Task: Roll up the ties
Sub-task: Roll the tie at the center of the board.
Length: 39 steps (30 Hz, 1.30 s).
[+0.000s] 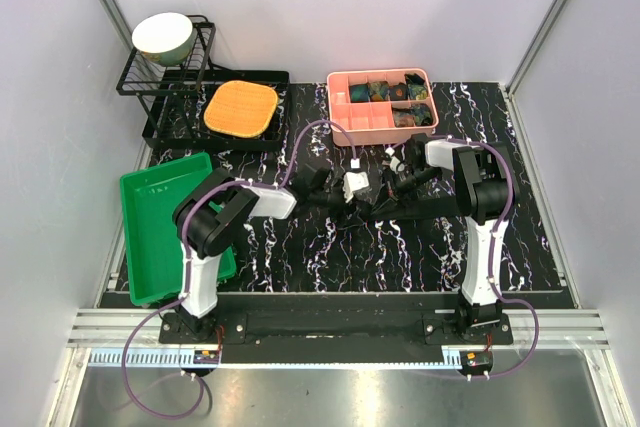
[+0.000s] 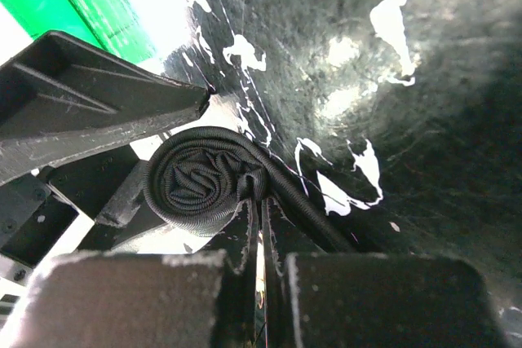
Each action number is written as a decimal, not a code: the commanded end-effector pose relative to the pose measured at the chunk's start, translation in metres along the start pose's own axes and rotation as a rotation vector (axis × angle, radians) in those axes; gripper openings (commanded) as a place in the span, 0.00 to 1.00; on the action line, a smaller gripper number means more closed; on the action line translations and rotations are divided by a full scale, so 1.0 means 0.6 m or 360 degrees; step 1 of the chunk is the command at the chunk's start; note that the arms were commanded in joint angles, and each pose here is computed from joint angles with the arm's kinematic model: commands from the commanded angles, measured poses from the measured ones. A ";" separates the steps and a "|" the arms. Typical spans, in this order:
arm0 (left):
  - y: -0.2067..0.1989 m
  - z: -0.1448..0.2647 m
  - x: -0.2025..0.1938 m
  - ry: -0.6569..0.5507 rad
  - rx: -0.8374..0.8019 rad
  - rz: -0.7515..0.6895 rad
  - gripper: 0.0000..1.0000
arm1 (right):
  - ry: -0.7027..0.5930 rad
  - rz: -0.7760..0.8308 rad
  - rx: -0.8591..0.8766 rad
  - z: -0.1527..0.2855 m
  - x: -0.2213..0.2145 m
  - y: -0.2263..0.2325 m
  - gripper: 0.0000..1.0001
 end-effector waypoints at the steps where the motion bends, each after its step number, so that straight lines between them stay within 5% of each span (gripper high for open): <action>1: -0.042 -0.011 -0.047 -0.0019 -0.0134 0.0178 0.70 | -0.0059 -0.0024 -0.0439 -0.022 0.017 -0.109 0.00; 12: -0.048 -0.037 -0.035 -0.0062 -0.0186 -0.0020 0.61 | 0.0001 -0.0039 -0.0468 -0.027 0.018 -0.120 0.00; 17: -0.052 -0.029 -0.074 0.0214 -0.0159 0.0045 0.23 | 0.0040 -0.0010 -0.0336 -0.023 0.014 -0.090 0.00; 25: -0.067 0.021 -0.127 0.0615 -0.0137 0.0101 0.18 | -0.0062 0.0102 -0.0022 0.073 -0.003 -0.011 0.51; 30: -0.068 0.022 -0.133 0.0784 -0.0136 0.0125 0.23 | -0.0092 0.0144 0.0191 0.082 -0.006 0.042 0.63; 34: -0.062 0.013 -0.122 0.0848 -0.0115 0.0095 0.26 | -0.0064 0.0161 0.0197 0.054 -0.008 0.060 0.63; 37: -0.062 0.012 -0.123 0.0889 -0.0114 0.0091 0.28 | -0.0058 0.0181 0.0137 0.034 -0.005 0.054 0.54; 39: -0.064 0.014 -0.127 0.0918 -0.0121 0.0099 0.28 | -0.0038 0.0172 0.0096 0.023 -0.005 0.038 0.39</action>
Point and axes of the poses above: each gripper's point midway between its finger pads, its own z axis back along the fingers, its own y axis along the line the jaws close on, x = y × z, the point moved 2 cm from there along z, back along the fingers, and after that the axes turned 11 degrees about -z, right-handed, at the moved point
